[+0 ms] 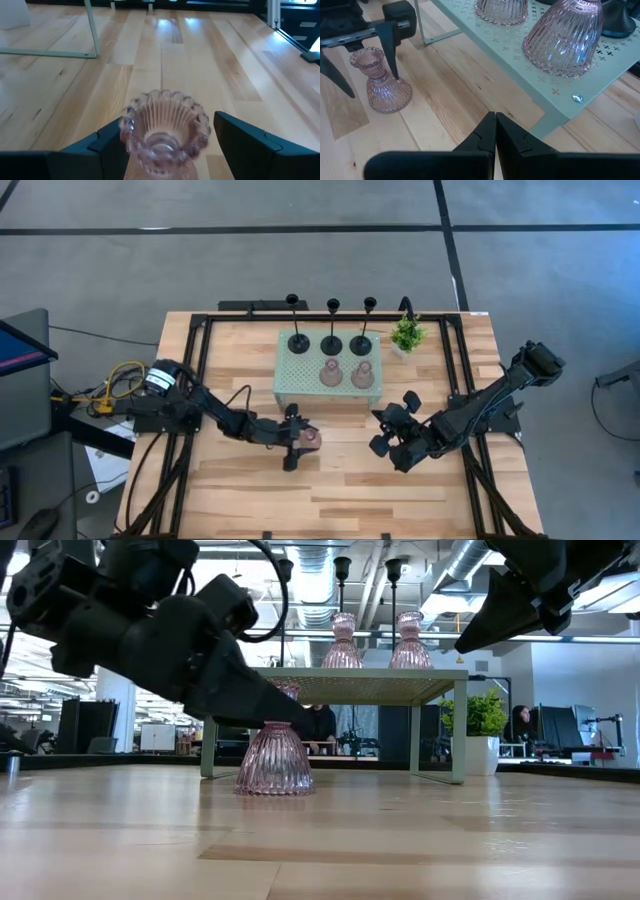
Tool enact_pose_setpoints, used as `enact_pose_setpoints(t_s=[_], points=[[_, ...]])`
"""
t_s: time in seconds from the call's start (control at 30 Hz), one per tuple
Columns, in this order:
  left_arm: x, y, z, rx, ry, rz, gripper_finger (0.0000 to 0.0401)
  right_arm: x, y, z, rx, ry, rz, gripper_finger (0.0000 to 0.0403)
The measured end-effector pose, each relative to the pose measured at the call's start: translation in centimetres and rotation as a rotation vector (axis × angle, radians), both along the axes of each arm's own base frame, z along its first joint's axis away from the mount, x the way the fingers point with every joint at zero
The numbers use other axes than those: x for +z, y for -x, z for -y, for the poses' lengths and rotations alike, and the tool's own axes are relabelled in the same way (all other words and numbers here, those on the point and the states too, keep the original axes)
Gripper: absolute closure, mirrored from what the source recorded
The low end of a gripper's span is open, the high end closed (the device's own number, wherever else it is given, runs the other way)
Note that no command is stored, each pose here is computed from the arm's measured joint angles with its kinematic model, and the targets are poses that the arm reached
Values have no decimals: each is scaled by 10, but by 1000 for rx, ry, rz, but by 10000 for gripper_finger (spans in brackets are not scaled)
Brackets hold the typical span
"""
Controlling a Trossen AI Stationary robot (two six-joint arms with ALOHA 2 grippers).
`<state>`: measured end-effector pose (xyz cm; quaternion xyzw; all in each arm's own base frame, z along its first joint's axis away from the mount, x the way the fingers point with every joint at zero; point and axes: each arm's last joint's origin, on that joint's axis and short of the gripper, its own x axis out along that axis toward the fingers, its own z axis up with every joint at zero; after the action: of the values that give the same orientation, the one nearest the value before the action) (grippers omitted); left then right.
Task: Pick & Place candle stick holders
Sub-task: Put the glass candle holder on the shelf aligned with the other black candle holder
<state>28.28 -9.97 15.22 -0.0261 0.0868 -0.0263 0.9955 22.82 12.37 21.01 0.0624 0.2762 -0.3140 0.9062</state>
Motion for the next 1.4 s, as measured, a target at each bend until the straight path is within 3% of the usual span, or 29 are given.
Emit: enact_pose_setpoints(t_s=[0.33,0.77,0.9,1.07,1.4], points=[[-1,-2,1,0,2,-3,141,0,0,0,0,0,0,403],[-1,-1,1,3,31,-5,242,0,0,0,0,0,-1,403],[3,0,3,-35,185,-11,267,0,0,0,0,0,-1,403],[20,7,12,-113,271,20,267,0,0,0,0,1,0,403],[69,38,16,-175,266,70,271,0,0,0,0,1,-1,403]])
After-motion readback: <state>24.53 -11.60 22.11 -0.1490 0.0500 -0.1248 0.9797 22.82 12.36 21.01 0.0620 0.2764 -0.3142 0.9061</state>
